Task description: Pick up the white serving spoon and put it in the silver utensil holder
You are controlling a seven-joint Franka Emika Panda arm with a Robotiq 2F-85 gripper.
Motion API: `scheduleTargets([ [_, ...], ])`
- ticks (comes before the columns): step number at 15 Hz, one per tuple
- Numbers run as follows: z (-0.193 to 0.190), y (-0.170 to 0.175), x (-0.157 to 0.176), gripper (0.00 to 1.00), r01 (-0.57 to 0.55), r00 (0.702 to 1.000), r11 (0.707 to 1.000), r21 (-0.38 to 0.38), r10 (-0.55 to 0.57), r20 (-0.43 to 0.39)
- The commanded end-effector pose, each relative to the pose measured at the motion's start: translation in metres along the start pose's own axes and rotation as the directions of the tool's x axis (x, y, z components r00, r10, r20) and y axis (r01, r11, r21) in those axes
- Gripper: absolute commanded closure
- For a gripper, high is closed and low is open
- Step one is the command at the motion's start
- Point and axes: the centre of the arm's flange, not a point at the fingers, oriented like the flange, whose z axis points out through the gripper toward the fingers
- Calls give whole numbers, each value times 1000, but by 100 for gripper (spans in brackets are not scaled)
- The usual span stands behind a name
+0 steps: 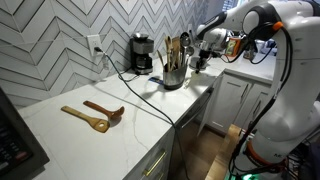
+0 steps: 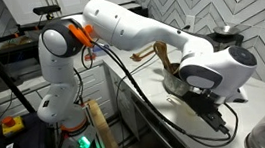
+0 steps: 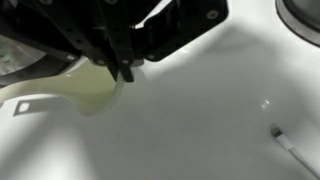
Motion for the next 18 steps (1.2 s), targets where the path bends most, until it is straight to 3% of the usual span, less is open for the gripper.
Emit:
scheduleTargets([
  [1,-40,-35,-18,99,30,999,994,-108,-28,20],
  [5,-95,-67,-37,99,77,996,954,-289,-62,60],
  [9,-142,-120,-50,99,125,992,881,-456,-124,33],
  [14,-179,-201,-59,99,231,962,745,-625,-273,31],
  [18,-184,-264,-60,99,343,885,606,-717,-465,31],
])
